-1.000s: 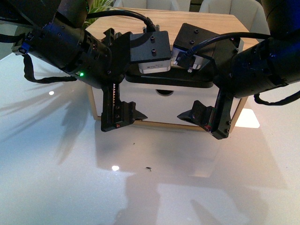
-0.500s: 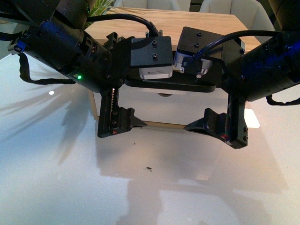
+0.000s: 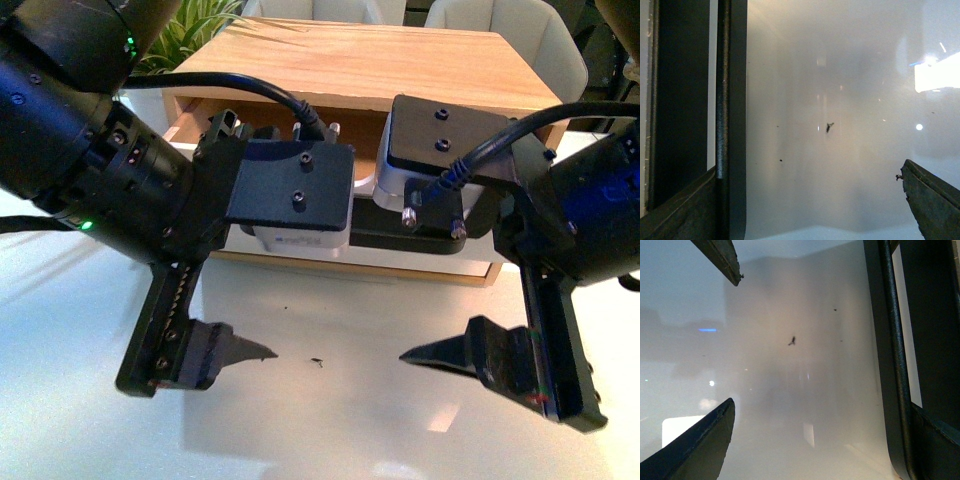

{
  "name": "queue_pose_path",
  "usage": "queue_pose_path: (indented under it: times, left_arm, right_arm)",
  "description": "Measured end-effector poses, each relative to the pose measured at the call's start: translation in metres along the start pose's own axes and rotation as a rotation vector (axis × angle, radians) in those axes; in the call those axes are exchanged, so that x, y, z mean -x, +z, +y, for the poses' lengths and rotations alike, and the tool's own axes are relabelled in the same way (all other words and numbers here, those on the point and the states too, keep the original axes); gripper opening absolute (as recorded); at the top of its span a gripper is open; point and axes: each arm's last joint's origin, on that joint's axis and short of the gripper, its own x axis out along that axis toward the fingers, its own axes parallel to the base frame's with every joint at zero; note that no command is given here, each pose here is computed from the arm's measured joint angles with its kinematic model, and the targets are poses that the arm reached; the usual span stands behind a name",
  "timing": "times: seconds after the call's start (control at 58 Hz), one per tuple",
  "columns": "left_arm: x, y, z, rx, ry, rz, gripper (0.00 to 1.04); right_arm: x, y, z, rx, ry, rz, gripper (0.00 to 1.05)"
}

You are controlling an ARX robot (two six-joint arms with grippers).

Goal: Pull drawer

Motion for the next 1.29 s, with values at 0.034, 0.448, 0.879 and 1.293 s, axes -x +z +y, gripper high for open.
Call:
queue_pose_path:
  times: [0.034,0.448,0.879,1.293]
  left_arm:
    - [0.002,0.0,-0.003,0.0,-0.004,0.0,0.97]
    - [0.041,0.011,-0.008,0.036,0.286,-0.185,0.97]
    - [0.111,0.006,-0.051,0.333,0.746,-0.331,0.97]
    - [0.132,-0.039,-0.147,1.088,1.067,-0.358,0.97]
  right_arm:
    - [0.0,0.0,0.003,-0.002,0.006,-0.004,0.96]
    - [0.044,0.0,0.029,-0.132,-0.148,-0.214,0.96]
    - [0.123,-0.029,0.074,-0.464,-0.64,-0.464,0.96]
    - [0.131,-0.063,0.134,-0.931,-1.049,-0.566,0.96]
